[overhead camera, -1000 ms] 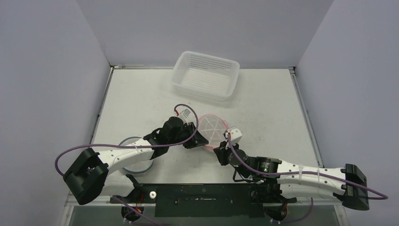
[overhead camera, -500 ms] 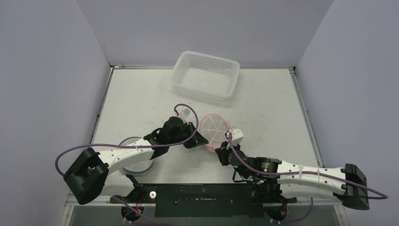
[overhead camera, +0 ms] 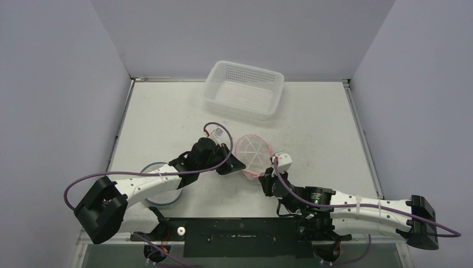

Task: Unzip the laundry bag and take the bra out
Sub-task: Unzip the laundry bag at the center of the board, then open the laundry bag at the center of the board.

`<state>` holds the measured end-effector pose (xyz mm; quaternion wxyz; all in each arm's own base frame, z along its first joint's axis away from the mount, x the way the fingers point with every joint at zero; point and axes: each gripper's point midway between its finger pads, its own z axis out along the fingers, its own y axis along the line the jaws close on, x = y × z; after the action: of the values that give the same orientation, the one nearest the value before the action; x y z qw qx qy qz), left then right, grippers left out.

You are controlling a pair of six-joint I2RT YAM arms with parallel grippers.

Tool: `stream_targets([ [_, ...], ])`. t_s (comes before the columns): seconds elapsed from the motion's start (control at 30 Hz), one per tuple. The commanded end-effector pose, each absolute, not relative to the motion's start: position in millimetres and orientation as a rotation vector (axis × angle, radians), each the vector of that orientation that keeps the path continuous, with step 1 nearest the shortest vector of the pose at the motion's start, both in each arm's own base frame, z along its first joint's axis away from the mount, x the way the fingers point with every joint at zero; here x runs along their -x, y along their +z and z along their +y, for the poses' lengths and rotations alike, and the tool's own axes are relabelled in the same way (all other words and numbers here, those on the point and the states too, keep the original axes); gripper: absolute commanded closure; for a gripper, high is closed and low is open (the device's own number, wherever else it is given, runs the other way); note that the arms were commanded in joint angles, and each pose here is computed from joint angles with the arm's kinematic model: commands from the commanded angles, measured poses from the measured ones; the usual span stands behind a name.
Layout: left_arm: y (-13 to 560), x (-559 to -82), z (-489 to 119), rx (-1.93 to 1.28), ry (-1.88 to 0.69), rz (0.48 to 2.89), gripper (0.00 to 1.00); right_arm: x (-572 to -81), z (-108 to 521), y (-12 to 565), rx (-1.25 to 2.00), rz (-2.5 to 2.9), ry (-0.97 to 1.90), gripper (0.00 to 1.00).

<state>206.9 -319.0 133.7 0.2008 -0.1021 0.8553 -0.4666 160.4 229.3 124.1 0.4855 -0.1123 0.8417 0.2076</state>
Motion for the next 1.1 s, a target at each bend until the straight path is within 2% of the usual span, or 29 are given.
stream_targets([
  [0.0, 139.4, -215.9, -311.9, 0.31, -1.284, 2.338, 1.0, -168.2, 216.4, 122.4, 0.212, 2.048, 0.436, 0.95],
  [0.3, 140.9, -214.5, -314.9, 0.312, -1.315, 2.323, 1.0, -167.5, 217.8, 125.2, 0.19, 2.051, 0.458, 0.94],
  [0.33, 141.6, -214.0, -315.8, 0.316, -1.326, 2.315, 1.0, -166.7, 219.5, 130.5, 0.176, 2.045, 0.486, 0.87],
  [0.47, 146.4, -212.7, -320.3, 0.356, -1.372, 2.26, 1.0, -166.3, 216.1, 152.2, 0.03, 2.01, 0.598, 0.38],
  [0.57, 147.3, -211.9, -321.6, 0.422, -1.406, 2.203, 1.0, -164.9, 213.7, 159.2, -0.139, 1.991, 0.716, 0.23],
  [0.8, 164.3, -209.6, -315.0, 0.598, -1.54, 1.971, 1.0, -169.4, 216.4, 162.1, -0.407, 1.909, 0.935, 0.16],
  [1.0, 204.7, -202.6, -311.6, 0.642, -1.736, 1.786, 0.99, -184.8, 220.0, 166.9, -0.404, 1.887, 0.953, 0.12],
  [1.03, 211.7, -202.2, -313.6, 0.627, -1.75, 1.778, 0.94, -187.0, 221.3, 168.2, -0.394, 1.889, 0.952, 0.12],
  [1.07, 215.1, -200.4, -315.5, 0.602, -1.753, 1.784, 0.83, -188.9, 222.6, 167.7, -0.385, 1.895, 0.948, 0.12],
])
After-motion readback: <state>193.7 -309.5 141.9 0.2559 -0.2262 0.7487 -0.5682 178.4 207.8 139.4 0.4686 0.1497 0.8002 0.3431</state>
